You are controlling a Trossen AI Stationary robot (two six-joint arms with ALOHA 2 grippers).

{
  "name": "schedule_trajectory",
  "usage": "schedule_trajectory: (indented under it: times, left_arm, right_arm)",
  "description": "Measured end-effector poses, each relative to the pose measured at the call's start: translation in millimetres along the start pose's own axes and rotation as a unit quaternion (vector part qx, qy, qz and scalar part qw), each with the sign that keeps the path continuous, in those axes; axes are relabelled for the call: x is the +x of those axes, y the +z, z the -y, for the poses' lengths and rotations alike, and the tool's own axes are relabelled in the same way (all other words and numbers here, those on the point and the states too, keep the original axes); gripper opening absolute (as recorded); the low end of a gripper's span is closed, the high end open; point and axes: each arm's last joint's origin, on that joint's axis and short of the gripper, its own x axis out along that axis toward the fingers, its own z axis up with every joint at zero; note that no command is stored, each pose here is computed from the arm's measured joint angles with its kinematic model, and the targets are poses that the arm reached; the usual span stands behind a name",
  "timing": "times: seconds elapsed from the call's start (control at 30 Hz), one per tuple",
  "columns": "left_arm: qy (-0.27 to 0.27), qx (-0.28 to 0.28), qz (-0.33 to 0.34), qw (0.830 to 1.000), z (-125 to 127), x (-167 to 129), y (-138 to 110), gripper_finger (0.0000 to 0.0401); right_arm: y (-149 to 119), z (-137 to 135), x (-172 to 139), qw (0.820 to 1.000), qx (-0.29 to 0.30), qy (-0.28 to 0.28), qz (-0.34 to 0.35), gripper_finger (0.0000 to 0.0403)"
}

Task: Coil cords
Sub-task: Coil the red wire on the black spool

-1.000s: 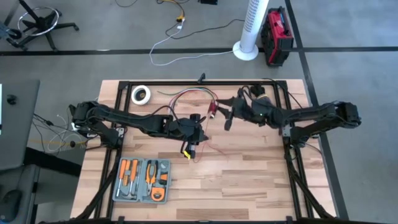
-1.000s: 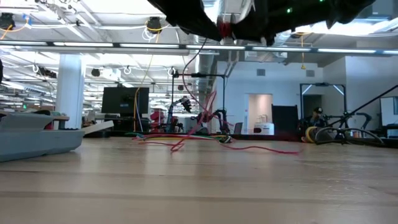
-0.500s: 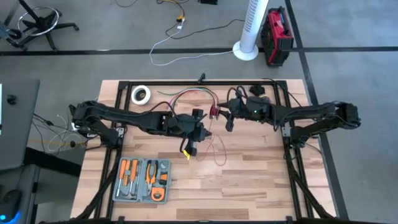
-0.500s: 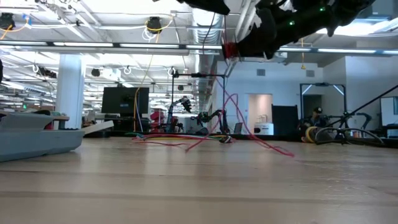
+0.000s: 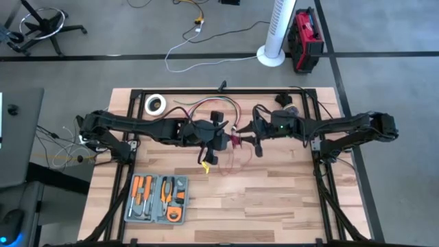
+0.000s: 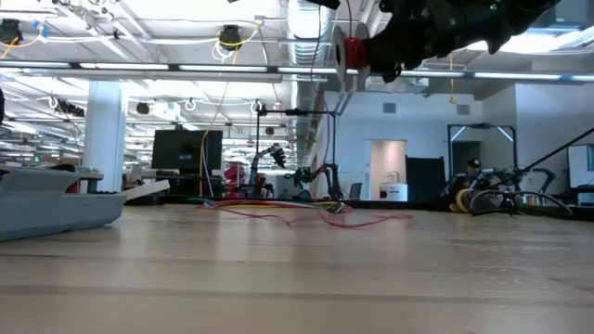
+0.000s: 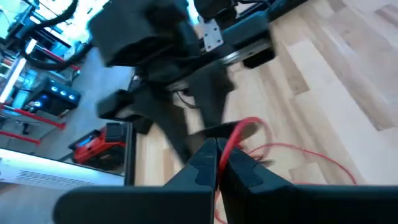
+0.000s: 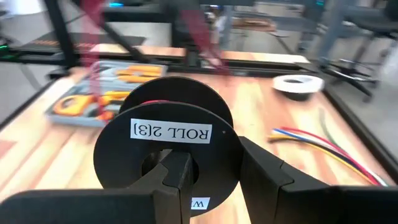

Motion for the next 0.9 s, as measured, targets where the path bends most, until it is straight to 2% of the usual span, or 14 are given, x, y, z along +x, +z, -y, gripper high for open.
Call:
schedule_trajectory:
  times: [0.2,0.5,0.9]
  left_arm:
    - [0.016,-0.008,-0.016,1.0,-14,4,-8,0.0]
    - [0.013,-0.033,-0.019,0.999,-26,9,-16,0.0]
    - [-0.016,-0.076,-0.041,0.996,-20,11,-24,0.0]
  right_arm:
    - [2,-18,1,0.997,-0.03,0.07,0.01,0.0108]
    - [13,-38,0,0.988,-0.05,0.131,0.064,0.0108]
    - [31,-43,-3,0.976,-0.058,0.14,0.157,0.0108]
